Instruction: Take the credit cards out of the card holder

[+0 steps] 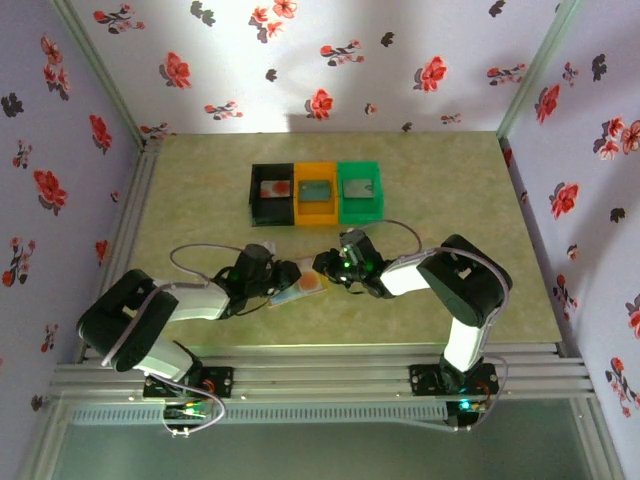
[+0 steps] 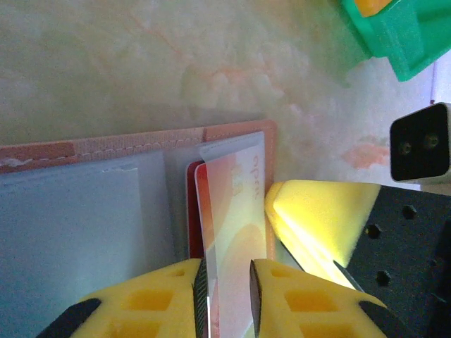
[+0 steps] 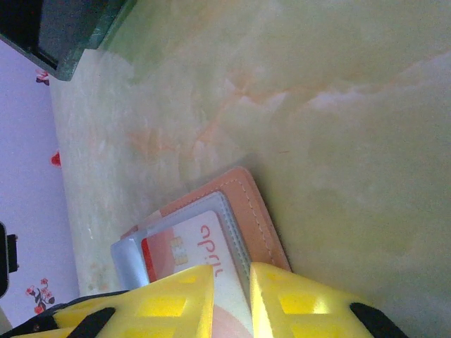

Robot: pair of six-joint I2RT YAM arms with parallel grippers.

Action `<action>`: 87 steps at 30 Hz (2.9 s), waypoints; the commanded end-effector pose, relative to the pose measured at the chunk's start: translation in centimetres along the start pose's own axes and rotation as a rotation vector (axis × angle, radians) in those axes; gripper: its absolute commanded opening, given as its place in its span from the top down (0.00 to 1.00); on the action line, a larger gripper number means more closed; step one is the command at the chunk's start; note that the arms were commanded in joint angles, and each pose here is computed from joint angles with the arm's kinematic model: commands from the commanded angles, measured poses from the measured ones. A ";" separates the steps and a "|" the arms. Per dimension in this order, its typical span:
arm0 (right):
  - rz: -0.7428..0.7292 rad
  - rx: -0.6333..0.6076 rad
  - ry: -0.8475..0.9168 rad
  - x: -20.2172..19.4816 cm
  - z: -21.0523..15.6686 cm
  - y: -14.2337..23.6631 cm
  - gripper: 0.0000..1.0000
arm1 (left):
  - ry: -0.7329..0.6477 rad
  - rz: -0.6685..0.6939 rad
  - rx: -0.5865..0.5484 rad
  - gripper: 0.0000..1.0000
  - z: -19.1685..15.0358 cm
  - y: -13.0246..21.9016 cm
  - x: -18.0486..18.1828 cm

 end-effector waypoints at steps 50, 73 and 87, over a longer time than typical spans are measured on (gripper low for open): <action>-0.028 -0.004 -0.023 -1.0 1.3 2.1 0.82 | -0.104 -0.043 0.071 1.00 -0.1 0.0 -1.0; 0.126 0.020 0.089 4.4 0.4 2.8 0.85 | -0.109 -0.100 0.111 1.00 0.3 -1.0 -2.1; 0.059 -0.006 0.038 0.5 0.1 0.7 0.88 | -0.104 -0.101 0.145 1.00 0.0 -1.6 -2.1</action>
Point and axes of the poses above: each hand's point on the last joint's axis, 136 mm out from that joint toward the fingers, its own y axis back along the fingers, its own x axis along the line the jaws close on, z = x × y, the point moved 6 cm from there along y, back along the fingers, and after that the axes turned 9 degrees about -y, right-handed, at the moved point
